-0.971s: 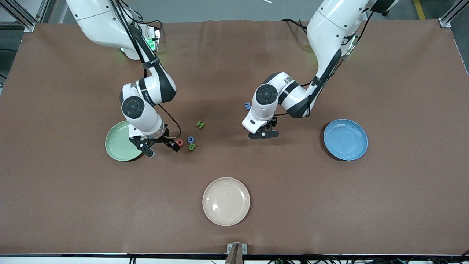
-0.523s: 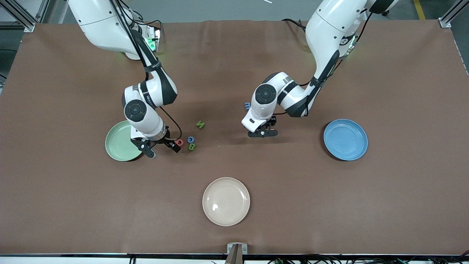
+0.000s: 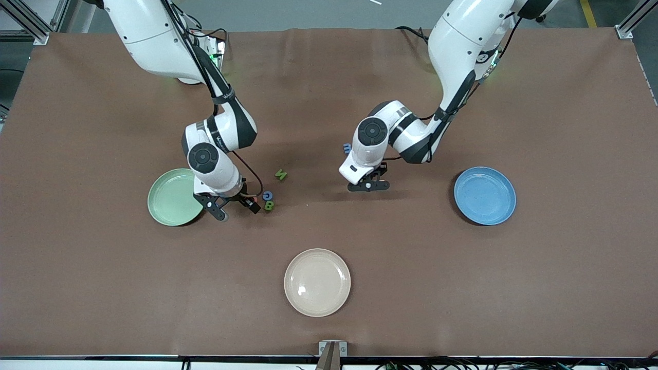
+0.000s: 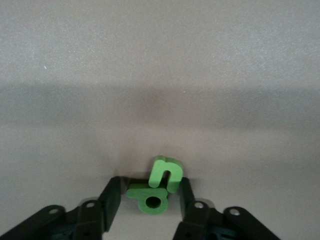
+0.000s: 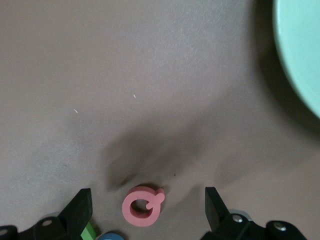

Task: Sort upper and lower case letters into plates
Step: 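Grasp the pink a with the right gripper while the left gripper grasps green d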

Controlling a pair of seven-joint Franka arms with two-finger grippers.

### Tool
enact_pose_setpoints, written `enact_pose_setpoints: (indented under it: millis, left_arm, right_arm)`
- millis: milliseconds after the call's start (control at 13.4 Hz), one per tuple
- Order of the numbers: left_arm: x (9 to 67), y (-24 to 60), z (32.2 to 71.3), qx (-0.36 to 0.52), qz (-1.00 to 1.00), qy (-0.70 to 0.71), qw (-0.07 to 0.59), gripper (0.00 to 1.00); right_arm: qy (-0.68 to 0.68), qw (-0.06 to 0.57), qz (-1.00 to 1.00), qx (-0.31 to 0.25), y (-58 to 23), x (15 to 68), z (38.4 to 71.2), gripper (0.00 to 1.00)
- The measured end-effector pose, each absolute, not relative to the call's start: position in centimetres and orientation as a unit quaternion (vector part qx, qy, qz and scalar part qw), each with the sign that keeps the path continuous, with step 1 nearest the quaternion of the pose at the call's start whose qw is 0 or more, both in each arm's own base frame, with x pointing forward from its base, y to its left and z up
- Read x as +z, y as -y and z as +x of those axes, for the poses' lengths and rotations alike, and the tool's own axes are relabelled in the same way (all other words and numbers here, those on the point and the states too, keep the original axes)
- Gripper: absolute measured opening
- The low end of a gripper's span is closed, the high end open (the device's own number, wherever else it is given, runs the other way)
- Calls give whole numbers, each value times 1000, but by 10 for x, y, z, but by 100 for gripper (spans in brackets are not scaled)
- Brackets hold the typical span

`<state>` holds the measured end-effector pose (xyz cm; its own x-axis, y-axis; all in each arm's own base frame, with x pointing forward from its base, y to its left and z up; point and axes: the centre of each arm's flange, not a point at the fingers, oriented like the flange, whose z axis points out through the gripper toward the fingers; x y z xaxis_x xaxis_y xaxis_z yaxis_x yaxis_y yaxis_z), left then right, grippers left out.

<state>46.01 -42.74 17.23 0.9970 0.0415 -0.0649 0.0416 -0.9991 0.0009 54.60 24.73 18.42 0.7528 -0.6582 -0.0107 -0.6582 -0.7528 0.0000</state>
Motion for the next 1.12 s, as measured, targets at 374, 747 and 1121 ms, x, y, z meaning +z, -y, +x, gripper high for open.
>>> enact_pose_setpoints:
  millis: [374, 747, 1121]
  left_arm:
    - [174, 429, 460, -30, 999, -20, 4, 39]
    - [174, 429, 460, -30, 999, -20, 4, 36]
    - [183, 427, 468, -22, 999, -25, 11, 36]
  right_arm:
    - [-353, -1, -935, 7, -253, 180, 543, 97]
    - [-351, -4, -937, 10, -257, 173, 540, 92]
    - [-348, -6, -937, 11, -260, 170, 538, 88]
